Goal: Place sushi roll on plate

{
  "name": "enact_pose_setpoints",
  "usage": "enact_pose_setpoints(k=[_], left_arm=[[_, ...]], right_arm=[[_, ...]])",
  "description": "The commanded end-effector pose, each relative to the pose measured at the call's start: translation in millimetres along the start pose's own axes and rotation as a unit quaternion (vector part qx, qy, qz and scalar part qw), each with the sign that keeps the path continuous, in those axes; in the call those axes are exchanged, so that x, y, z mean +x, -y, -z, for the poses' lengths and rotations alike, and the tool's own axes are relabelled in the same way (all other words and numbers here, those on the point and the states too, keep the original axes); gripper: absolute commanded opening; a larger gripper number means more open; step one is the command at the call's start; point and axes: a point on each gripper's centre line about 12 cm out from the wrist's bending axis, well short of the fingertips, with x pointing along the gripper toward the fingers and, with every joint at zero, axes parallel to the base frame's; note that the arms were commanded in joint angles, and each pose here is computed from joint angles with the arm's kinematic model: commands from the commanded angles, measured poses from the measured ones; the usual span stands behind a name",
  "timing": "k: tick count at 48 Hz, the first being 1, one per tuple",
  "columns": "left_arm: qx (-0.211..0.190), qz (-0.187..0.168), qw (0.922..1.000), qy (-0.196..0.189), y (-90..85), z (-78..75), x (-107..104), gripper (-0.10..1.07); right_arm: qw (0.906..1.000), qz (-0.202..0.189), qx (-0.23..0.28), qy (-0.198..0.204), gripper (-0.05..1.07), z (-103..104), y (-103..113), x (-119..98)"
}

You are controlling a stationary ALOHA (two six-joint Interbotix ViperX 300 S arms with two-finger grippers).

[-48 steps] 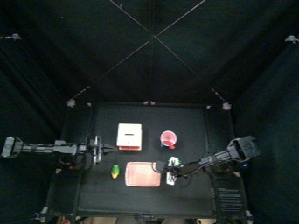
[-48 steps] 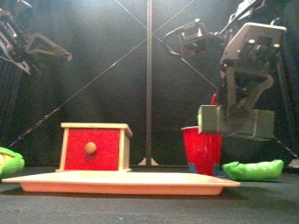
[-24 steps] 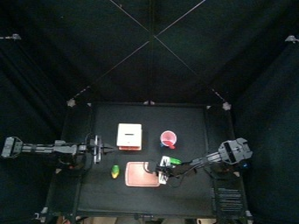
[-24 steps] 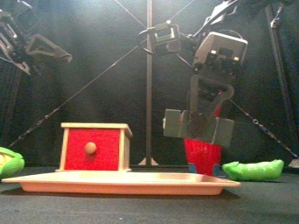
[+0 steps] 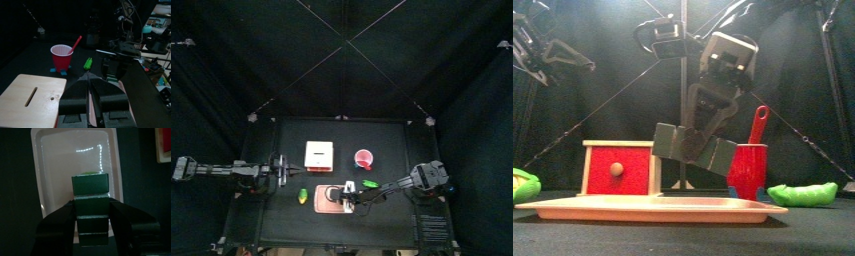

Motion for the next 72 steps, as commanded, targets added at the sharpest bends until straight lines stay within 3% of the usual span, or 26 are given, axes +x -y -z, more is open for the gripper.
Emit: enact_pose_setpoints(k=[1,22,54,72], left_arm=[[0.0,-0.001,1.0,0.008,0.0,-5.1,1.6,0.42],[0.0,-0.001,1.0,0.008,0.0,-5.1,1.6,0.42],[0.0,-0.001,1.0,0.008,0.0,-5.2,1.6,0.42],[-0.001,-0.001,1.0,0.008,0.0,-5.1,1.6,0.42]], right_arm=[[0.9996,-0.005,0.008,0.027,0.59,-20.2,0.9,-8.0],[0.9998,-0.003,0.01,0.018,0.59,-25.7,-3.9,15.9],[0.9996,-0.009,0.01,0.027,0.61,-31.5,-7.7,20.1],[0.9996,-0.01,0.011,0.023,0.86,-29.6,-9.4,21.3]])
